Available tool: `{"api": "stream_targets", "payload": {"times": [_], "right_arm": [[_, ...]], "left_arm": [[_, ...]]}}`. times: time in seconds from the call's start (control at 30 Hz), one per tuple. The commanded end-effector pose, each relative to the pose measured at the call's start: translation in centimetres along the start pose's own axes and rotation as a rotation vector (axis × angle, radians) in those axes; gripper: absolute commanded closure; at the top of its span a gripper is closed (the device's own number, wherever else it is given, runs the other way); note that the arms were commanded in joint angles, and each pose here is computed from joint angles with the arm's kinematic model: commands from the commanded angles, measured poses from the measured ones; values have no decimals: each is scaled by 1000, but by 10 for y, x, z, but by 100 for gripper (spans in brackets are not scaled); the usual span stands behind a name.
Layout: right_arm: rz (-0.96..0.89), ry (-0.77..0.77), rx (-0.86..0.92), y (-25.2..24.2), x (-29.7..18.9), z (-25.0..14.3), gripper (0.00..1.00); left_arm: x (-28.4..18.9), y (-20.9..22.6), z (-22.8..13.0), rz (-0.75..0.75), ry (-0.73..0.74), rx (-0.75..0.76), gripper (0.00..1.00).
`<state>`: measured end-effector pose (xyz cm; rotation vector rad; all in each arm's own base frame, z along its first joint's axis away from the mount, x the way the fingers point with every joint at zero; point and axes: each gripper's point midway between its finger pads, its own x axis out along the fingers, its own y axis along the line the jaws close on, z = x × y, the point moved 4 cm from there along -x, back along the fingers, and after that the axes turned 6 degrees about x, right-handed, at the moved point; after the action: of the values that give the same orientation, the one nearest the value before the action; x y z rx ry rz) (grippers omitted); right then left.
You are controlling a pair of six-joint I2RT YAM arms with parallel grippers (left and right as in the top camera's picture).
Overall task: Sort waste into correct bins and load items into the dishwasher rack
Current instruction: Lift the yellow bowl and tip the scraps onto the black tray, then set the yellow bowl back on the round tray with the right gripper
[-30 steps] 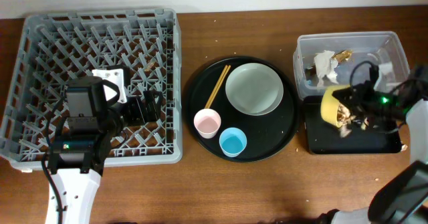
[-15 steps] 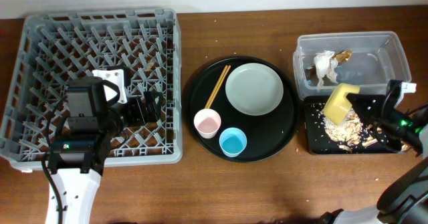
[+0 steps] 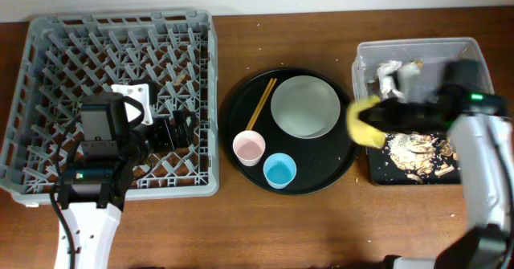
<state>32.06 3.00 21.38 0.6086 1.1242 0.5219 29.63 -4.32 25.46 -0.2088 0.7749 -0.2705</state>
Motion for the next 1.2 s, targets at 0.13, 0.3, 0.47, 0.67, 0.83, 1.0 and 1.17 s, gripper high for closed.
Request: {"api": "stream_targets", "payload": {"times": [0.13, 0.3, 0.47, 0.67, 0.83, 1.0, 1.17], "right_arm": [[-695, 38, -406, 40, 136, -17, 96], [-654, -98, -403, 41, 143, 14, 96], [-601, 297, -213, 28, 134, -64, 96], [-537, 351, -163, 8, 158, -89, 79], [-496, 121, -257, 63, 120, -36, 56], [-427, -161, -236, 122, 12, 19, 50], [-420, -299, -205, 130, -60, 12, 1]], "left_arm": [[-5, -3, 4, -14, -10, 11, 1], [-5, -3, 2, -13, 1, 7, 1], [-5, -3, 1, -12, 4, 6, 1], [-5, -3, 1, -13, 4, 6, 1], [-5, -3, 2, -14, 0, 7, 1], [-10, -31, 8, -162, -20, 145, 1], [10, -64, -6, -143, 60, 272, 1]]}}
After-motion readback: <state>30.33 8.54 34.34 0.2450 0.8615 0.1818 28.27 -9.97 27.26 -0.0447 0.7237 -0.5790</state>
